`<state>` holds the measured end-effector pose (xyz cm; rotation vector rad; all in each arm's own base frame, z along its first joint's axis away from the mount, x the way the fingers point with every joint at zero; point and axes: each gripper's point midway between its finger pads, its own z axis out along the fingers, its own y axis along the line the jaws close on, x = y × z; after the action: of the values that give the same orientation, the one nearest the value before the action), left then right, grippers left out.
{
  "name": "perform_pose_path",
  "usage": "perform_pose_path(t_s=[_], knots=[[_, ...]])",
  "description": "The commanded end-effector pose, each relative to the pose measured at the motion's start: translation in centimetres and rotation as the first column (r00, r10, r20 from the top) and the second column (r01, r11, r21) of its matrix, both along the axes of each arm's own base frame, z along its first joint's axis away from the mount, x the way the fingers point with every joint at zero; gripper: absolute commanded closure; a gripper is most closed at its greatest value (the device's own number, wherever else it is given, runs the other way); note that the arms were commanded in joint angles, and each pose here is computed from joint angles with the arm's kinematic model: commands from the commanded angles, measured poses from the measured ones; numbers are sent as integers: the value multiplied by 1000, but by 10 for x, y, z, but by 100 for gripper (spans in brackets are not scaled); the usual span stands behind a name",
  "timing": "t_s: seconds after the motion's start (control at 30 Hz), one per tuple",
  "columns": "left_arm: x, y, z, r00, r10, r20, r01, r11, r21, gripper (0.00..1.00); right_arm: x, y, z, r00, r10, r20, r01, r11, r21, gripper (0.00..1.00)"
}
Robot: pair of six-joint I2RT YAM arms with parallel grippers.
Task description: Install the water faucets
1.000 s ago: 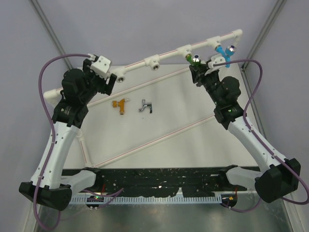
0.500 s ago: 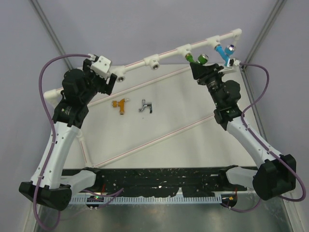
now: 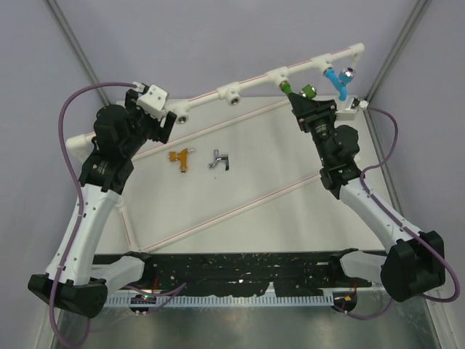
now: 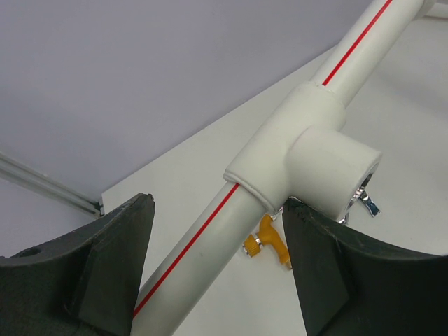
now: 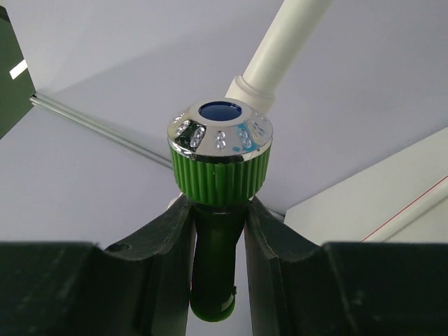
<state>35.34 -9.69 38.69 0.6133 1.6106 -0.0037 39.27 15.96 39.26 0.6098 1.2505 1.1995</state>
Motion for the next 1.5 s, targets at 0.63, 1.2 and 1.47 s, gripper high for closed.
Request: perform_pose_path(t_s=[0.63, 1.2, 1.47], knots=[[-27, -17, -84, 948, -49, -314, 36, 998, -50, 22, -56, -28, 1, 986, -102, 132, 136, 950, -279, 11], [-57, 10, 12, 982, 100, -157, -140, 955, -263, 0, -105, -77, 50, 784, 211, 584, 621, -276, -734, 1], [-101, 60, -13, 902, 348, -254, -424, 824, -376, 1, -95, -60, 53, 695, 416, 586, 716, -468, -517, 1]])
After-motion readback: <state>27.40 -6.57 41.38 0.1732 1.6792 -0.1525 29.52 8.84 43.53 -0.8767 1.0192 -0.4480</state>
